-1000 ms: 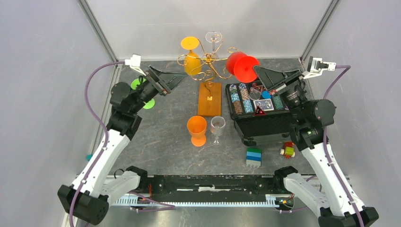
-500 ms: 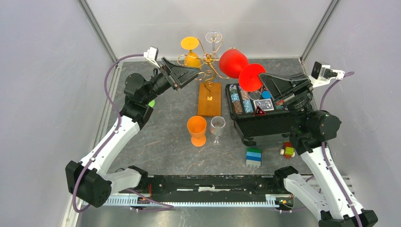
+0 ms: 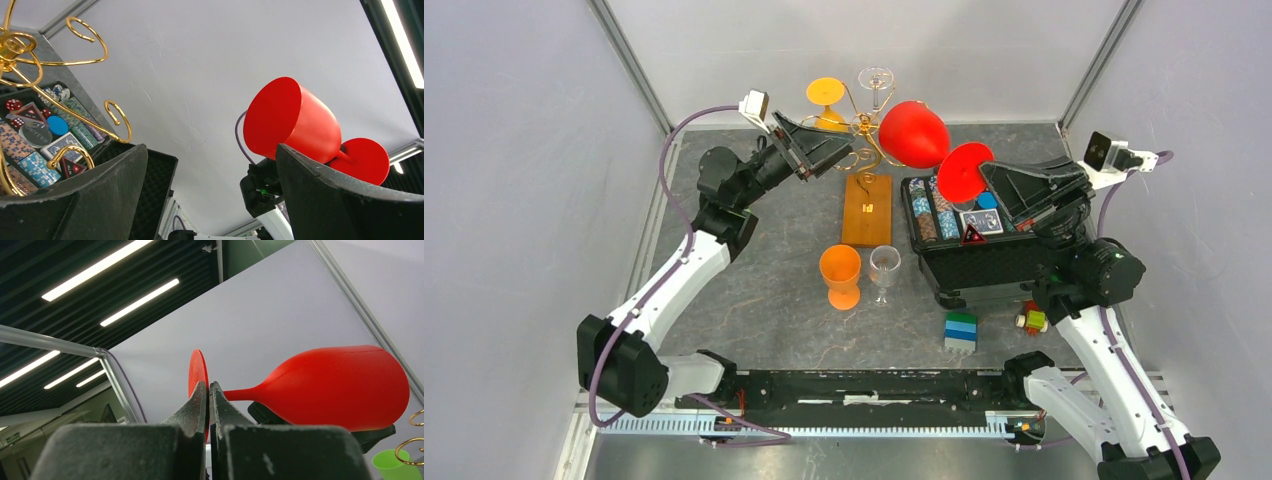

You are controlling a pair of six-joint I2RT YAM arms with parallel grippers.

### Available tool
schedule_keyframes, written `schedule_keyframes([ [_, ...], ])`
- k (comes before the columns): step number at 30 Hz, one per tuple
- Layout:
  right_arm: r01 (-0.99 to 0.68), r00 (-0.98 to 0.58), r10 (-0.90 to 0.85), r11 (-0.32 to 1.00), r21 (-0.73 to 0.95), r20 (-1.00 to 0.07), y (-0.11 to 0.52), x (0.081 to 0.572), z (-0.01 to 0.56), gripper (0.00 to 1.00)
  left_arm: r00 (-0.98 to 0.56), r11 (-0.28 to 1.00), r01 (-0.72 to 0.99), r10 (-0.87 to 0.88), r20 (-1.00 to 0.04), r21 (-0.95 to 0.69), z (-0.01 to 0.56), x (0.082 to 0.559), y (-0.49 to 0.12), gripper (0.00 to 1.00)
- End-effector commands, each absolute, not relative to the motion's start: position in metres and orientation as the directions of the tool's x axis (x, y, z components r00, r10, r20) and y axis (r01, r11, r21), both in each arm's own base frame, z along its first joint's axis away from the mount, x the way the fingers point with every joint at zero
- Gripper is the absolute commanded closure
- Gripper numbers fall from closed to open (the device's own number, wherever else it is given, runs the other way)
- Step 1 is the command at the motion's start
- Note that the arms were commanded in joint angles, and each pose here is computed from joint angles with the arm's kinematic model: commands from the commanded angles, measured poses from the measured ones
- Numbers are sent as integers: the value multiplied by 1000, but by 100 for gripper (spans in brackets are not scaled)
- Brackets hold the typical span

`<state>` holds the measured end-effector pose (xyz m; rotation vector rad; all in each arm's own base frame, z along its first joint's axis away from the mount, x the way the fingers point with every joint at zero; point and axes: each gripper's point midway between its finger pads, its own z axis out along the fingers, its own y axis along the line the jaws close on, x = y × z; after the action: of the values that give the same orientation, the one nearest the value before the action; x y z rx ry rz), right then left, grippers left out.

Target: Take the wine glass off the wine glass rack

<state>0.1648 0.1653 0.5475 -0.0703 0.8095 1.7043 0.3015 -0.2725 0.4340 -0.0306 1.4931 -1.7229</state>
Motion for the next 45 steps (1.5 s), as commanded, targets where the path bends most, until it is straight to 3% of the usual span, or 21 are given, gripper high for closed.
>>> schedule_keyframes([
  [1, -897, -313, 839, -106, 430, -445, 163, 153, 553, 100, -653, -47, 620, -585, -482, -783, 468, 288, -274, 0],
  [12, -878, -370, 838, -174, 446, -401, 162, 156, 549, 100, -689, -128, 620, -562, -458, -775, 480, 280, -280, 0],
  [19, -833, -444, 811, -217, 509, -381, 170, 167, 538, 100, -676, -155, 679, -513, -529, -717, 493, 266, -290, 4],
  [32, -766, -521, 799, -281, 578, -302, 178, 190, 519, 100, -717, -303, 696, -352, -602, -651, 512, 202, -294, 37],
  [40, -719, -550, 795, -295, 630, -255, 181, 204, 501, 100, -698, -326, 716, -338, -631, -617, 519, 184, -287, 69],
  [41, -703, -557, 796, -298, 645, -239, 181, 208, 495, 100, -694, -325, 720, -339, -636, -613, 520, 182, -287, 79],
  [45, -689, -557, 799, -293, 663, -226, 181, 212, 489, 100, -687, -324, 726, -340, -642, -606, 521, 181, -286, 97],
])
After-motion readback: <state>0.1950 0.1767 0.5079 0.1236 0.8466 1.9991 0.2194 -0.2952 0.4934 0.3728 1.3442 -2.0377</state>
